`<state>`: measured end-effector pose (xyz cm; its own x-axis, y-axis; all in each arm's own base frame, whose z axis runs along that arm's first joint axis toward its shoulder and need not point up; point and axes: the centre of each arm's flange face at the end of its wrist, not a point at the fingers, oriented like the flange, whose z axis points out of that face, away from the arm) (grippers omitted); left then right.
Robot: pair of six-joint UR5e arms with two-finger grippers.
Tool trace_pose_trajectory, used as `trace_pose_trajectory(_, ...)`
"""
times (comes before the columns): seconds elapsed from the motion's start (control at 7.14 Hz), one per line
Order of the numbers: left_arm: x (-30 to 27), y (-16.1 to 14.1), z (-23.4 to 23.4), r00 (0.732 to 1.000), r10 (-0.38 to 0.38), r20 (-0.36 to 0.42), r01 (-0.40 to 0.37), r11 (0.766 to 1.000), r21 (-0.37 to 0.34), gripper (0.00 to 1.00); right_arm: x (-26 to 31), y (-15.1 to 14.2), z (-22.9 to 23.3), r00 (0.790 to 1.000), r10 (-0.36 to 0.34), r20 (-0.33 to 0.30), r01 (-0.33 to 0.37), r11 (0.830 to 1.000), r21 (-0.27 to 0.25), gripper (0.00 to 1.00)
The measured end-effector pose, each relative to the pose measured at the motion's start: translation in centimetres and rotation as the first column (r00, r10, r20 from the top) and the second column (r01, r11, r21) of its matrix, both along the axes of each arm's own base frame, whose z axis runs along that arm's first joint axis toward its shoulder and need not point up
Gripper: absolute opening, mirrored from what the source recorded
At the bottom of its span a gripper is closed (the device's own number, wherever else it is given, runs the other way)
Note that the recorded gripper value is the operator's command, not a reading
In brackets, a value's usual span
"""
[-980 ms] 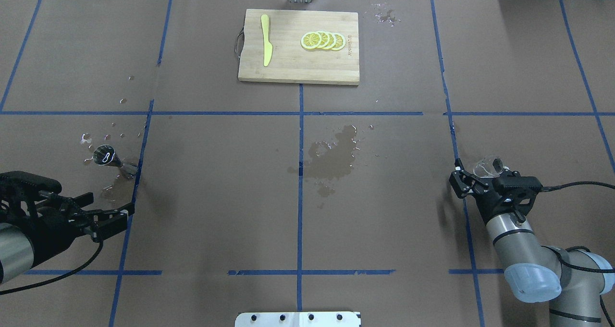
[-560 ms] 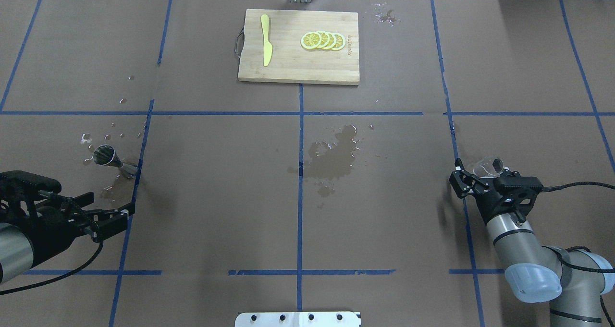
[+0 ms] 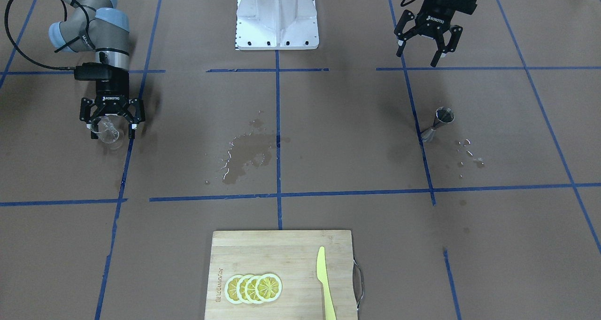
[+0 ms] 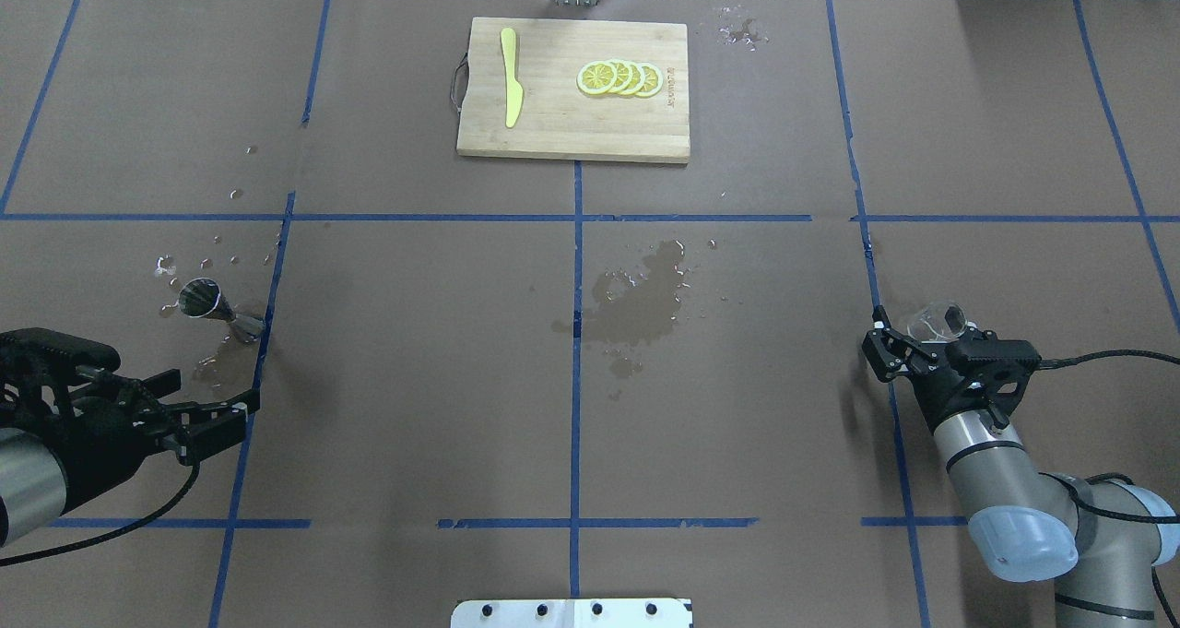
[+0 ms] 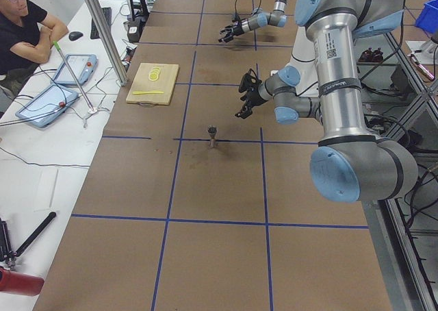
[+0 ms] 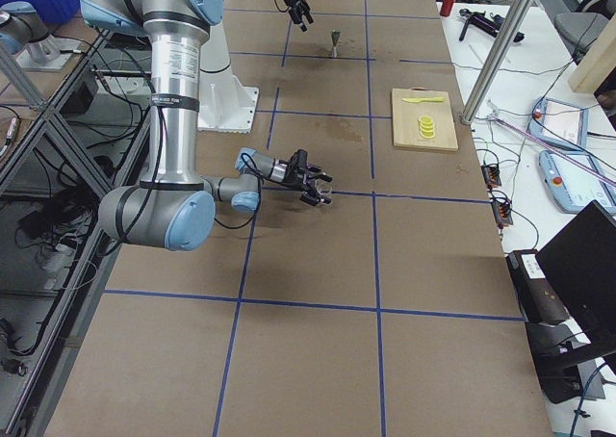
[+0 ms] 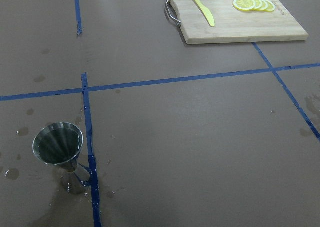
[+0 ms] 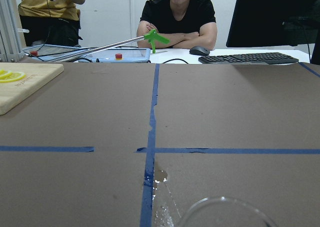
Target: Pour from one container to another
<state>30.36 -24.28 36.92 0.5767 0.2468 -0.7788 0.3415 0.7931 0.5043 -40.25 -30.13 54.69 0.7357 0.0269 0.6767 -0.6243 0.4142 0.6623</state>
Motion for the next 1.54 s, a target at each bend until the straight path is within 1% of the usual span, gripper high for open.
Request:
trace_pose_trajectory(0.42, 0.0, 0.0, -0.2, 1.000, 0.009, -0.004, -0.009, 1.000, -0.002, 1.00, 0.0, 0.0, 0.0, 1.000, -0.001, 0.001, 0.001, 1.000, -0.001, 1.00)
trace_pose_trajectory(0.7, -1.0, -0.5, -1.2, 0.998, 0.055, 0.009, -0.055, 0.998, -0.023, 1.00, 0.0, 0.0, 0.0, 1.000, -0.001, 0.000, 0.001, 1.000, -0.001, 1.00)
trace_pose_trajectory(1.12, -4.0, -1.5, -4.8, 0.992, 0.123, 0.041, -0.120, 0.991, -0.063, 1.00, 0.0, 0.0, 0.1, 1.000, -0.002, -0.001, 0.002, 1.000, -0.001, 1.00)
trace_pose_trajectory(1.54, -5.9, -3.3, -6.5, 0.986, 0.162, 0.042, -0.158, 0.985, -0.068, 1.00, 0.0, 0.2, 0.1, 1.000, -0.005, -0.001, 0.005, 1.000, -0.001, 1.00)
